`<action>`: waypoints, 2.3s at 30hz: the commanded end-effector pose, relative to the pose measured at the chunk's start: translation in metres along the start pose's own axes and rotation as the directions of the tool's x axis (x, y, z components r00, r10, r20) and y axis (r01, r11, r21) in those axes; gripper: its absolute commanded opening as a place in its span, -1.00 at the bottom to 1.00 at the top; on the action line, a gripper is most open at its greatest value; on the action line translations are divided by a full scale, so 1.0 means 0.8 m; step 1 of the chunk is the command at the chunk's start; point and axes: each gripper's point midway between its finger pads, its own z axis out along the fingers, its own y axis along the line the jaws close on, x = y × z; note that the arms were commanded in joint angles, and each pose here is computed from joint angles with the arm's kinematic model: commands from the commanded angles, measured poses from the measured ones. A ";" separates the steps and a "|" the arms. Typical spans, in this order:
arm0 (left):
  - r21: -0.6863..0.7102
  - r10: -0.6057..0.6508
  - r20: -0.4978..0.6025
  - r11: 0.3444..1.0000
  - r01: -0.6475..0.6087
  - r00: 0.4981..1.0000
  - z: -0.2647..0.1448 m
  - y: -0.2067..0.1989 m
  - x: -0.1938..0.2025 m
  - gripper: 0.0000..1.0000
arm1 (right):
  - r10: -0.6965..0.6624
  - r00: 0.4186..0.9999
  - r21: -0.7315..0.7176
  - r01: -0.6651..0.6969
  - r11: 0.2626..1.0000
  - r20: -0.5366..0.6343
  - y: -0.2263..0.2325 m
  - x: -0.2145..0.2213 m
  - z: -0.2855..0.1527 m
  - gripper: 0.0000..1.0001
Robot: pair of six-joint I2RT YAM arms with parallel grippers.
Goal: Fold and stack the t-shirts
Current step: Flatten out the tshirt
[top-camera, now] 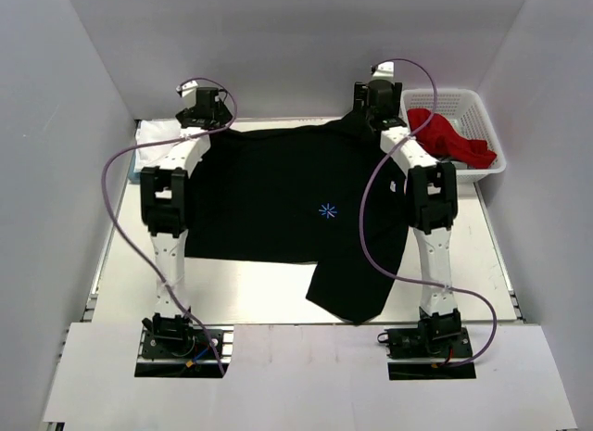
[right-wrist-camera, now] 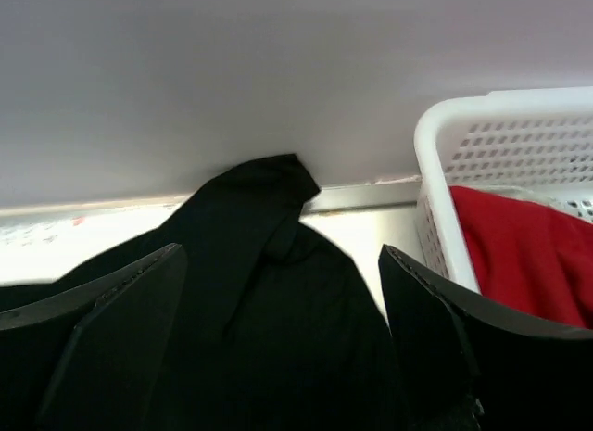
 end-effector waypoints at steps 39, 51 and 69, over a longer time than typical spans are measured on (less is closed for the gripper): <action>0.237 0.001 -0.406 0.966 0.104 0.914 -0.280 0.137 0.205 1.00 | 0.271 0.711 0.035 -0.328 0.944 -0.649 -0.030 0.279 -0.404 0.81; 0.274 0.063 -0.648 0.949 0.155 0.759 -0.351 0.175 0.313 1.00 | 0.318 0.624 0.209 -0.243 0.947 -0.714 -0.091 0.331 -0.431 0.81; -0.335 -0.185 -0.409 0.941 0.042 0.893 -0.392 0.289 0.207 1.00 | 0.307 0.879 -0.325 -0.429 0.842 -0.365 -0.042 0.152 -0.437 0.81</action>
